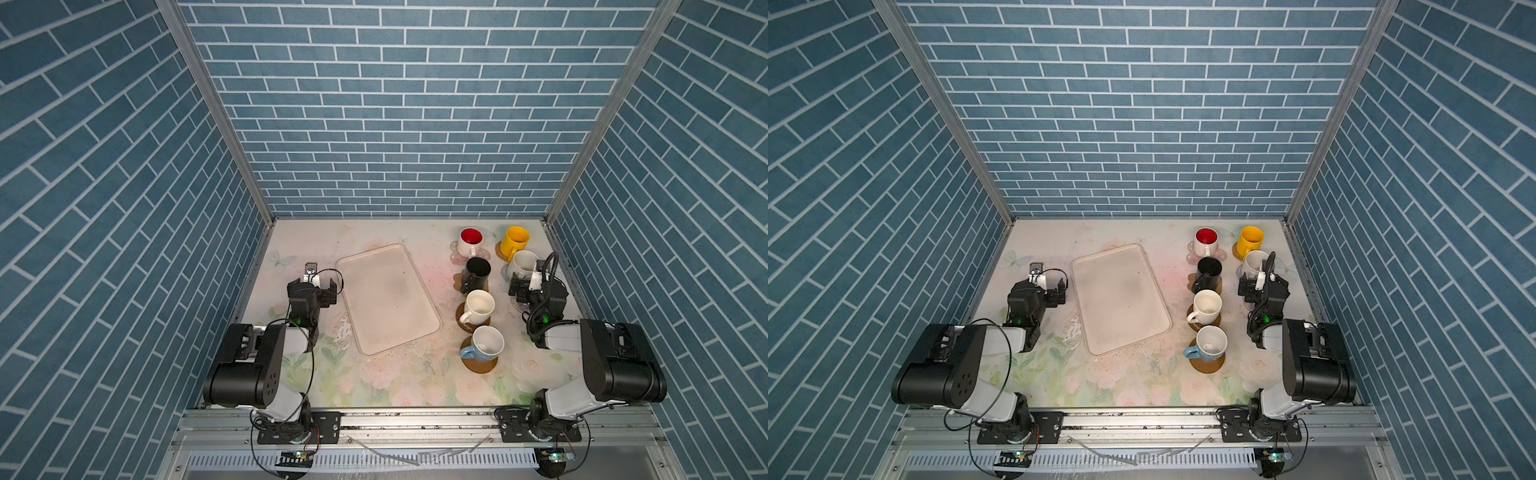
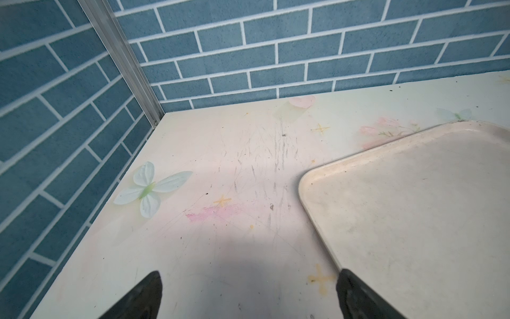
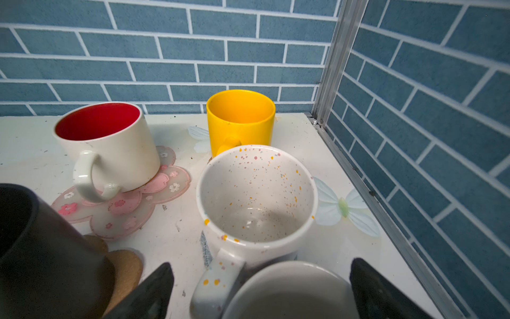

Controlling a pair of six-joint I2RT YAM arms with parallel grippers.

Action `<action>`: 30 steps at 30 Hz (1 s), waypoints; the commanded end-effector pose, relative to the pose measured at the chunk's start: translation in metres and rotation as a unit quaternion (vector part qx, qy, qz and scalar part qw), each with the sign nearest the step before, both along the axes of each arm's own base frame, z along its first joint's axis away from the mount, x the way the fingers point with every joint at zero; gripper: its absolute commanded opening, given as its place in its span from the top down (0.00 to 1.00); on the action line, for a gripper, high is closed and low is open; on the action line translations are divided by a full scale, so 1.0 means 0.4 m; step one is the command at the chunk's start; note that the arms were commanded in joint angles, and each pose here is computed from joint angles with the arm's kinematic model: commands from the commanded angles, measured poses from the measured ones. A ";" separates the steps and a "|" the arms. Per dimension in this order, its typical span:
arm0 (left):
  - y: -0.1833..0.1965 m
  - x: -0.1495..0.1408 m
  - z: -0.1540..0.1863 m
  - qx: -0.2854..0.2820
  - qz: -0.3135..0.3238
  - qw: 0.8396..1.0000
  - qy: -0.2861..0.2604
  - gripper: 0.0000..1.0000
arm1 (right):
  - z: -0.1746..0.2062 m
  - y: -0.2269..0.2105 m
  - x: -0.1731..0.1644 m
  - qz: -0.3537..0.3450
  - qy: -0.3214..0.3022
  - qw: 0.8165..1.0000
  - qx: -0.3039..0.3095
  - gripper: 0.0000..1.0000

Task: Place cups on coasters
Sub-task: Reset both arms

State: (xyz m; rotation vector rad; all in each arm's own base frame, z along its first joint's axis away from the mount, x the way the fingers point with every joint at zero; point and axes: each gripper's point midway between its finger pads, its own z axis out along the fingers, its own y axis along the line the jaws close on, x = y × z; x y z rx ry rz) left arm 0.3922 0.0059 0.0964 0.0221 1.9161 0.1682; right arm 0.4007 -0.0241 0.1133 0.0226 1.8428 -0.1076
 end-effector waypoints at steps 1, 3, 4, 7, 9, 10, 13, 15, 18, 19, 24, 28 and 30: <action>-0.005 0.005 -0.007 0.003 -0.007 1.000 0.007 0.01 | -0.065 0.026 -0.013 0.020 0.053 0.998 0.027 0.01; -0.005 0.005 -0.006 0.003 -0.007 1.000 0.007 0.01 | -0.065 0.024 -0.014 0.019 0.053 0.998 0.027 0.01; -0.005 0.005 -0.006 0.003 -0.007 1.000 0.007 0.01 | -0.065 0.024 -0.014 0.019 0.053 0.998 0.026 0.01; -0.005 0.004 -0.005 0.002 -0.007 1.000 0.006 0.01 | -0.065 0.024 -0.014 0.018 0.052 0.998 0.025 0.01; -0.005 0.004 -0.006 0.003 -0.007 1.000 0.006 0.01 | -0.064 0.024 -0.014 0.018 0.052 0.998 0.025 0.01; -0.005 0.004 -0.007 0.003 -0.007 1.000 0.006 0.01 | -0.065 0.023 -0.014 0.018 0.052 0.998 0.025 0.01; -0.005 0.004 -0.006 0.003 -0.007 1.000 0.006 0.01 | -0.064 0.023 -0.015 0.017 0.051 0.998 0.025 0.01; -0.005 0.004 -0.005 0.003 -0.006 1.000 0.005 0.01 | -0.064 0.023 -0.015 0.017 0.051 0.998 0.026 0.01; -0.005 0.004 -0.005 0.003 -0.006 1.000 0.005 0.01 | -0.063 0.023 -0.015 0.017 0.051 0.998 0.026 0.01; -0.005 0.004 -0.004 0.003 -0.006 1.000 0.005 0.01 | -0.064 0.024 -0.015 0.017 0.051 0.998 0.026 0.01; -0.005 0.004 -0.005 0.003 -0.006 1.000 0.005 0.01 | -0.065 0.022 -0.015 0.017 0.052 0.998 0.025 0.01; -0.004 0.002 -0.006 0.003 -0.006 1.000 0.005 0.01 | -0.063 0.023 -0.015 0.017 0.050 0.998 0.025 0.01; -0.004 0.003 -0.005 0.003 -0.005 1.000 0.005 0.01 | -0.063 0.022 -0.015 0.016 0.051 0.998 0.026 0.01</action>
